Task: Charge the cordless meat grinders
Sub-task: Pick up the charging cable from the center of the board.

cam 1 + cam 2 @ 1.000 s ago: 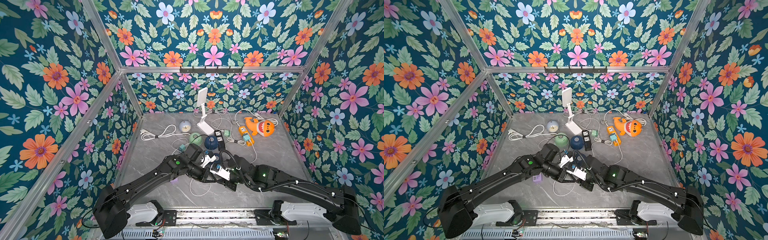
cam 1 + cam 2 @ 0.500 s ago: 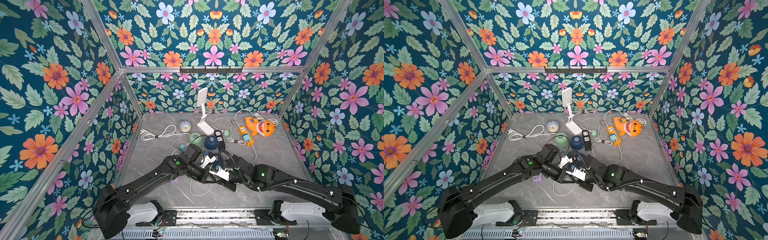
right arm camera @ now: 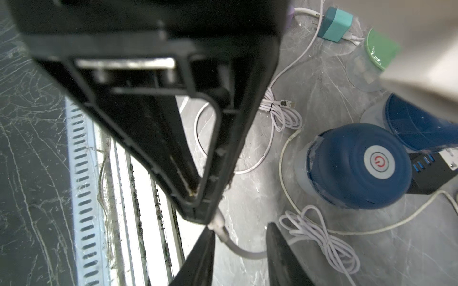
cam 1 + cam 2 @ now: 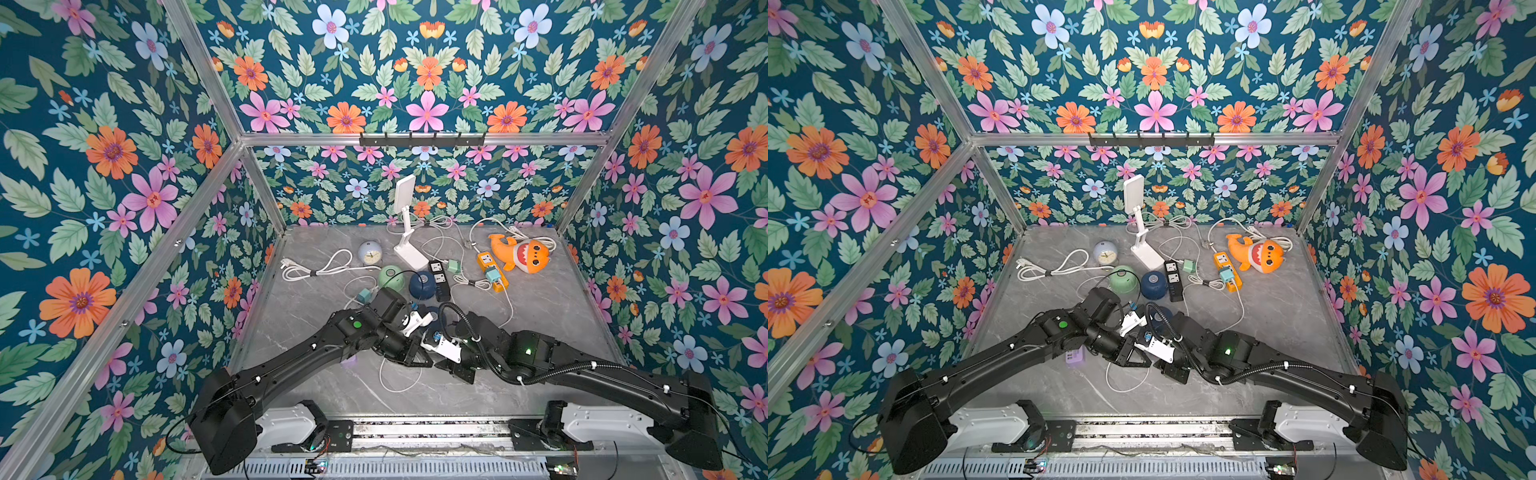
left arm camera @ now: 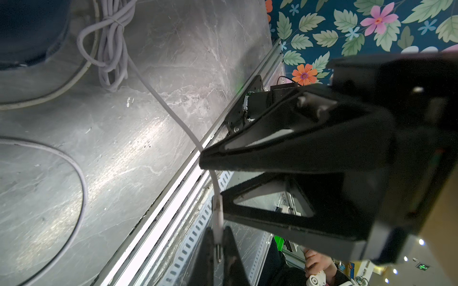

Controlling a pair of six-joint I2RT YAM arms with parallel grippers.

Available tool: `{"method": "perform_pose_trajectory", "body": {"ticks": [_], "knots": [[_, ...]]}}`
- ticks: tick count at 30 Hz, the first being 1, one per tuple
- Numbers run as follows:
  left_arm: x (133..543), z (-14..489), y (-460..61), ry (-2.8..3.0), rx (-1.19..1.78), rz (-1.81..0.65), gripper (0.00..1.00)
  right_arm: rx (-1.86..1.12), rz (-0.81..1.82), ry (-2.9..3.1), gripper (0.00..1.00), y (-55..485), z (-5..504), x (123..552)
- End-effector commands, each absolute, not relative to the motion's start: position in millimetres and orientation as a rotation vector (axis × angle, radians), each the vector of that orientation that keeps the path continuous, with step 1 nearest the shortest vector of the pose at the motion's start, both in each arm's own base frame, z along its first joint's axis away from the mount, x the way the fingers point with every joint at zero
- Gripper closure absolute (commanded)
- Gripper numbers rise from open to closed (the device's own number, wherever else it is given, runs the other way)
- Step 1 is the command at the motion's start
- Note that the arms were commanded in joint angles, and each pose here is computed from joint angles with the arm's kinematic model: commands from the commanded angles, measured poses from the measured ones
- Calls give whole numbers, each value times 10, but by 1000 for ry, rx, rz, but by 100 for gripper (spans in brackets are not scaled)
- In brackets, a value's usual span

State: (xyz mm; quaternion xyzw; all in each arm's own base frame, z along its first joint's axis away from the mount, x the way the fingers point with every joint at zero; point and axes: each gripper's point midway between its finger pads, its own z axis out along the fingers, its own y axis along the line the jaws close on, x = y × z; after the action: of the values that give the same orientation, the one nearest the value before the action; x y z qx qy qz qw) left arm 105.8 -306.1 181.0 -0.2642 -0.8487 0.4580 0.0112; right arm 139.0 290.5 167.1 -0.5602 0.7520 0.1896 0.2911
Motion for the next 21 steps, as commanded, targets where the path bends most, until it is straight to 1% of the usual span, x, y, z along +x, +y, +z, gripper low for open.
{"method": "perform_pose_trajectory", "body": {"ticks": [1,7,12,17,21], "knots": [[1048,1969,-3146,-2592,-885,1529,100,-1537,452,2034,66,2843,1552,1379],[1046,2008,-3157,-2584,-885,1551,100,-1545,438,2022,68,2861,1553,1390],[1044,2029,-3167,-2575,-882,1567,100,-1559,430,2022,65,2862,1534,1380],[1032,2044,-3166,-2568,-881,1577,100,-1554,415,2015,65,2834,1516,1386],[1020,1996,-3151,-2570,-871,1561,100,-1497,427,1970,64,2829,1634,1420]]}}
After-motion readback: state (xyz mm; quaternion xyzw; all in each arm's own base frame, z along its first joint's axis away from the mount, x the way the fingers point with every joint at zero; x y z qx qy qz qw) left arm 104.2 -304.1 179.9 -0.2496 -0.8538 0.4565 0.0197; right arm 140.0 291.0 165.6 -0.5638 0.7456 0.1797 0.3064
